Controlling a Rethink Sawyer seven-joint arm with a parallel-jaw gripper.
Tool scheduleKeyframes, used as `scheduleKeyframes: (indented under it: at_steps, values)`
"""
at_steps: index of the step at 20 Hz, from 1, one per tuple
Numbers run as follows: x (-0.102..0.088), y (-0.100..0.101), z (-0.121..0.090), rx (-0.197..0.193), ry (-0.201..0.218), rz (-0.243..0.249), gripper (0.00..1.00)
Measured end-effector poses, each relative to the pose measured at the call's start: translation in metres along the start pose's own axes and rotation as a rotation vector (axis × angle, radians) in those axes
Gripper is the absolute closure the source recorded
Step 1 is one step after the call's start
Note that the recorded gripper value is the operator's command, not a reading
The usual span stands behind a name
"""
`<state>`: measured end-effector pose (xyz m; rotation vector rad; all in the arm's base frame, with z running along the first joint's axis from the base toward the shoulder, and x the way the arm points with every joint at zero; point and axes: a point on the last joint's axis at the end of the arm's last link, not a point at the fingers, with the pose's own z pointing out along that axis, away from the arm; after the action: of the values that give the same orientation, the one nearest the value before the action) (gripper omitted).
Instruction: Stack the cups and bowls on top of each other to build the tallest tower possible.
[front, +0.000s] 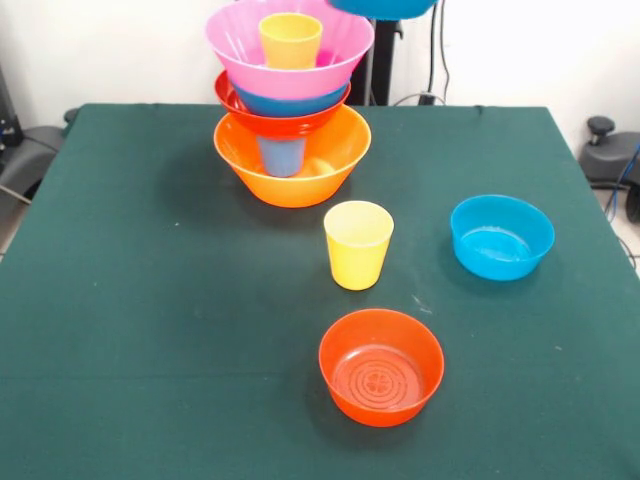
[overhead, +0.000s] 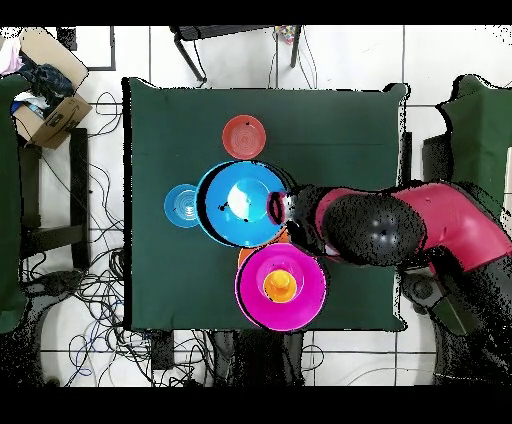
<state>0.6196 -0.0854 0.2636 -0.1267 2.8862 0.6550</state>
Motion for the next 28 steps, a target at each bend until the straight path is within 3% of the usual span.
scheduleKeyframes:
  at_steps: [8, 15, 28]
  values:
    - [0.016, -0.032, 0.009, 0.000, -0.008, -0.040, 1.00]
    - [0.028, -0.051, 0.012, -0.025, -0.002, -0.054, 1.00]
    - [0.047, -0.062, 0.006, -0.034, 0.099, -0.077, 1.00]
